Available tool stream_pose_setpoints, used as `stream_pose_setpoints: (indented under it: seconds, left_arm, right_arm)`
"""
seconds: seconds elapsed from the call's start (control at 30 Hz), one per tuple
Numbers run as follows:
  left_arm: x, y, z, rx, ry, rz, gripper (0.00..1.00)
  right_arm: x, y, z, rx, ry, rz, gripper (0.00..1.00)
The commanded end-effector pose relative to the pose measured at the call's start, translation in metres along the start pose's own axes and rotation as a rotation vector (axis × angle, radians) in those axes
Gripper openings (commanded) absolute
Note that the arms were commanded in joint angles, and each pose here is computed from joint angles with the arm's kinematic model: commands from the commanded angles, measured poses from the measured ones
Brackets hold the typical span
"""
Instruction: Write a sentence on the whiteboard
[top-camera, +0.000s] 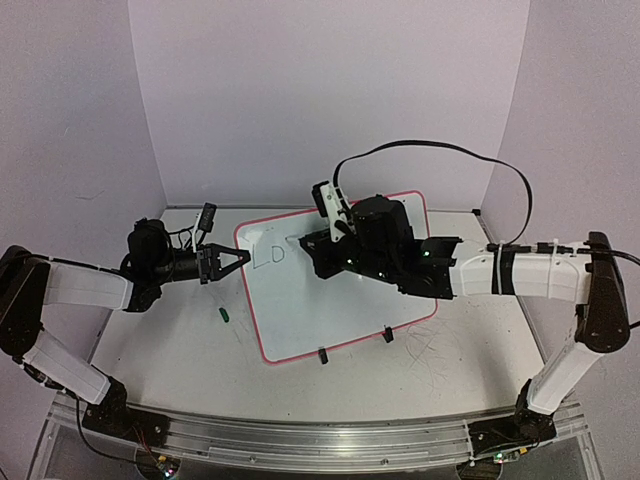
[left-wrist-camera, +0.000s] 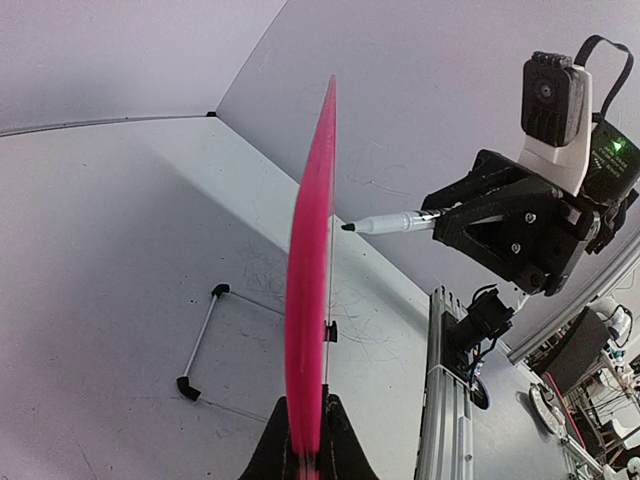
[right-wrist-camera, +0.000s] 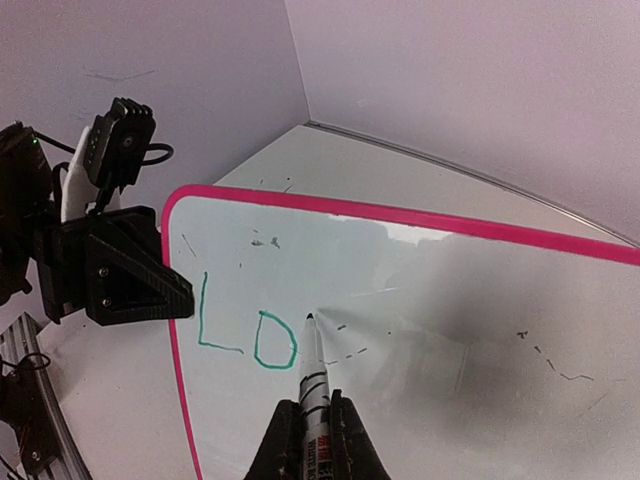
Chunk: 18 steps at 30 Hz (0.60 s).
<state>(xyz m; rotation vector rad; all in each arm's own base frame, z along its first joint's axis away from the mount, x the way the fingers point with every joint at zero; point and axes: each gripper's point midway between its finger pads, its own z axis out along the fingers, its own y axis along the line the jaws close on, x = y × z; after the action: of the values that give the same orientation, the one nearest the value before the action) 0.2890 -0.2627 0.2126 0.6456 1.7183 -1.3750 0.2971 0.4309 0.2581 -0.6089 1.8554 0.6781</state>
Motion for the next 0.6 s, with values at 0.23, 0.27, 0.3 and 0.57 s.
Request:
stream_pose_setpoints:
  seconds: [0.23,0.27,0.3,0.57]
  left_arm:
    - [-0.008,-0.009,0.005,0.026,0.004,0.09,0.0]
    - [-0.008,-0.009,0.004,0.025,0.004,0.09,0.0]
    - [-0.008,-0.009,0.004,0.025,0.003,0.091,0.0]
    - [-0.008,-0.01,0.004,0.025,0.003,0.092,0.0]
  right_arm:
    - [-0.012,0.008,0.007,-0.01,-0.023,0.002,0.0]
    - [-0.011,0.007,0.007,-0.006,-0.02,0.004,0.0]
    - [-0.009,0.006,0.007,-0.003,-0.016,0.006,0.0]
    - [-0.001,0.003,0.004,0.023,0.004,0.011,0.0]
